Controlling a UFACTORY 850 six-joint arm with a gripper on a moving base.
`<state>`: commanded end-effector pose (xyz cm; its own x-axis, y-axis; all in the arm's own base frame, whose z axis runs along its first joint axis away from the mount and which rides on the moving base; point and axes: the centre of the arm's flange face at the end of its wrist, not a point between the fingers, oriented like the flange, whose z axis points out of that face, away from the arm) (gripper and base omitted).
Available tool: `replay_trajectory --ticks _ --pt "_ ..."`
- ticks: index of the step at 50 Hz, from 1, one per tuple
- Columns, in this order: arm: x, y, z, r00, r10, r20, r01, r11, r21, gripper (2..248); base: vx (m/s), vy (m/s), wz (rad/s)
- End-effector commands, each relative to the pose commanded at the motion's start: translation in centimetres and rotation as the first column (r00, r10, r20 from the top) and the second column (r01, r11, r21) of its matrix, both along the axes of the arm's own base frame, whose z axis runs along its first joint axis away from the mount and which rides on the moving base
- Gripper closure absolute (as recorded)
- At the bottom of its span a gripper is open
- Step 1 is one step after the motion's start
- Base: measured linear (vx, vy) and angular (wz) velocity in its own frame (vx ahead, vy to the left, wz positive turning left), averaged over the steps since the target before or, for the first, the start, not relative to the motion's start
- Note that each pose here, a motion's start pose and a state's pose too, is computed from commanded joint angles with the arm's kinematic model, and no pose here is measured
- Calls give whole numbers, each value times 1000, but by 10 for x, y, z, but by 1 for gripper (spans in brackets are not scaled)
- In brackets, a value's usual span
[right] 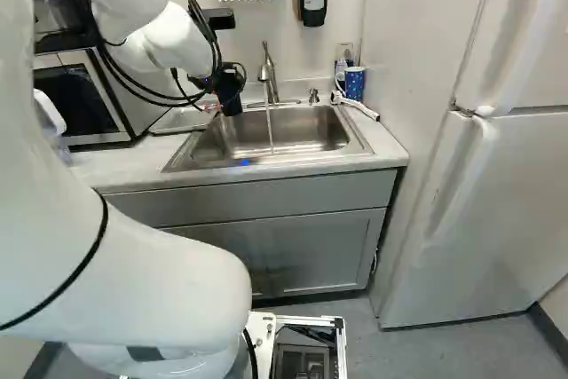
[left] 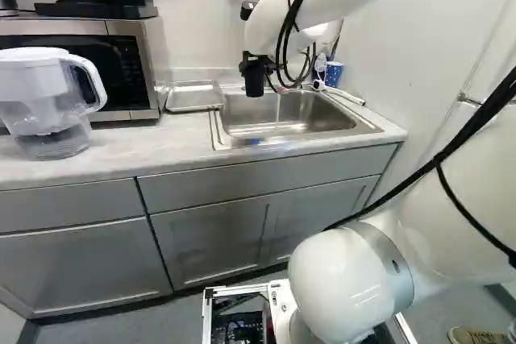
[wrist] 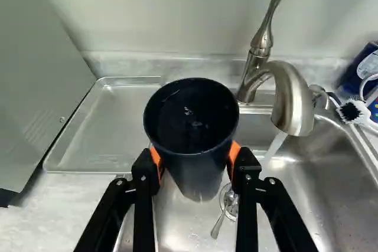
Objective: Rinse the cup and place it in the tray
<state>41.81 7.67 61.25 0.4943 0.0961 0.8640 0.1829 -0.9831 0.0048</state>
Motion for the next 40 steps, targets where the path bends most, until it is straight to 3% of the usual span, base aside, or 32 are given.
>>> replay_trajectory --ticks 20,40 --pt "-4 6 22 999 16 46 -16 1000 8 127 0 0 0" --pt "5 15 23 999 33 42 -33 999 8 127 0 0 0"
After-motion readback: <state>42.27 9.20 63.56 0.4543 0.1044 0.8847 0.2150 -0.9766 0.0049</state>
